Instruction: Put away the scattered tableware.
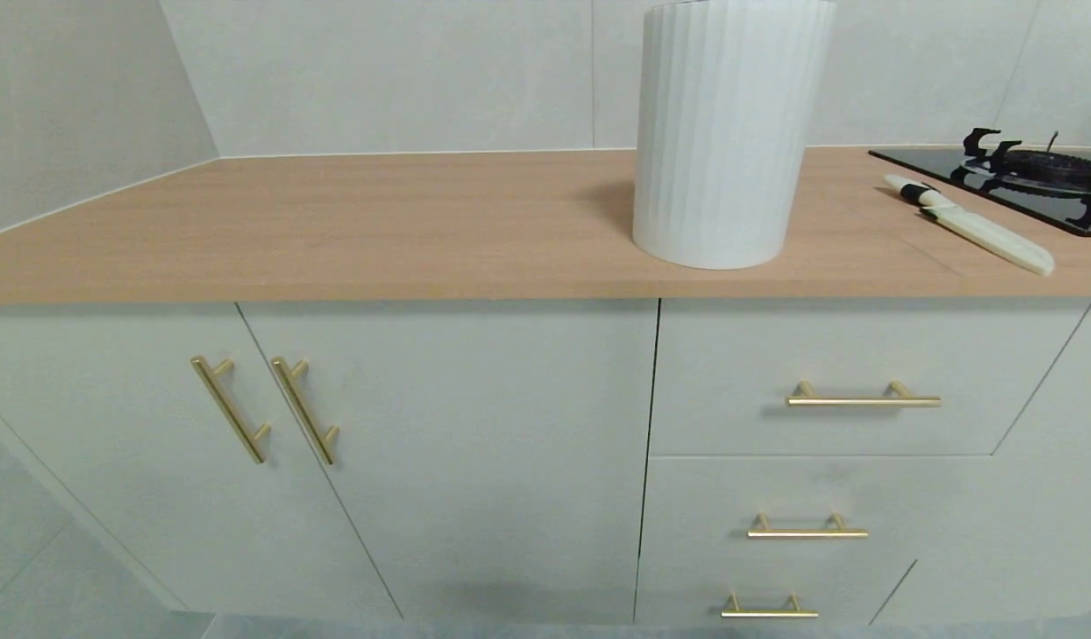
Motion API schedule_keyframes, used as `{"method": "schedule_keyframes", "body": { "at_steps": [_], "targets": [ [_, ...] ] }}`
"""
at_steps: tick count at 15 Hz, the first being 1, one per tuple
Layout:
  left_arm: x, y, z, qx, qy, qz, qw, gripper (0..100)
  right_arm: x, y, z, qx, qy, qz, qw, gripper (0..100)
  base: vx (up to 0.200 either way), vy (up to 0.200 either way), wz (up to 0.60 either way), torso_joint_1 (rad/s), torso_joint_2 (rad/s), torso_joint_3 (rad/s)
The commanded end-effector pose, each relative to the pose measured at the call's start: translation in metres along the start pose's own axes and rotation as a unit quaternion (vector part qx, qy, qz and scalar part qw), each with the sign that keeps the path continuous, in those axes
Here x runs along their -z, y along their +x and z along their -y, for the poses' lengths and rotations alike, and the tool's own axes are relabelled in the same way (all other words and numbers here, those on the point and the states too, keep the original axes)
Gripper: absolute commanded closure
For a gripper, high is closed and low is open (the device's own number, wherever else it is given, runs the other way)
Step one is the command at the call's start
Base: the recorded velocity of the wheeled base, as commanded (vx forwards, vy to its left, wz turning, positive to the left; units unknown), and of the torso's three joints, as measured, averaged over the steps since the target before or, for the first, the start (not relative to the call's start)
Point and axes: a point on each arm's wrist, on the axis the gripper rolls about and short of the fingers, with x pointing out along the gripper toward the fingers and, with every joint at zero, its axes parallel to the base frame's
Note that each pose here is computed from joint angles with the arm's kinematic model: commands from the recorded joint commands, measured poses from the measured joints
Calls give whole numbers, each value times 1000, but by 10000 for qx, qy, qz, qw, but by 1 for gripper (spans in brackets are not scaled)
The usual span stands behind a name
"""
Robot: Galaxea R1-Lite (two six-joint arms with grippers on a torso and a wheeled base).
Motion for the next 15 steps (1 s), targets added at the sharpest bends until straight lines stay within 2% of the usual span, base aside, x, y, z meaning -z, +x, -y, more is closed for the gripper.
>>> {"method": "schedule_keyframes", "body": {
  "at_steps": [1, 2, 14, 15],
  "targets": [
    [0, 0, 0, 7, -3, 1, 10000, 0, 0, 0, 0, -6, -3, -9, 10000, 0, 200, 0, 0, 2, 2, 2],
    [0, 0, 0, 7, -3, 1, 10000, 0, 0, 0, 0, -6, -3, -9, 10000, 0, 200, 0, 0, -2, 2, -2],
    [0, 0, 0, -1, -3, 1, 10000, 0, 0, 0, 0, -6, -3, -9, 10000, 0, 0, 0, 0, 0, 0, 0],
    [0, 0, 0, -1, -3, 1, 10000, 0, 0, 0, 0, -6, -3, -9, 10000, 0, 0, 0, -600, -2, 2, -2]
  ]
}}
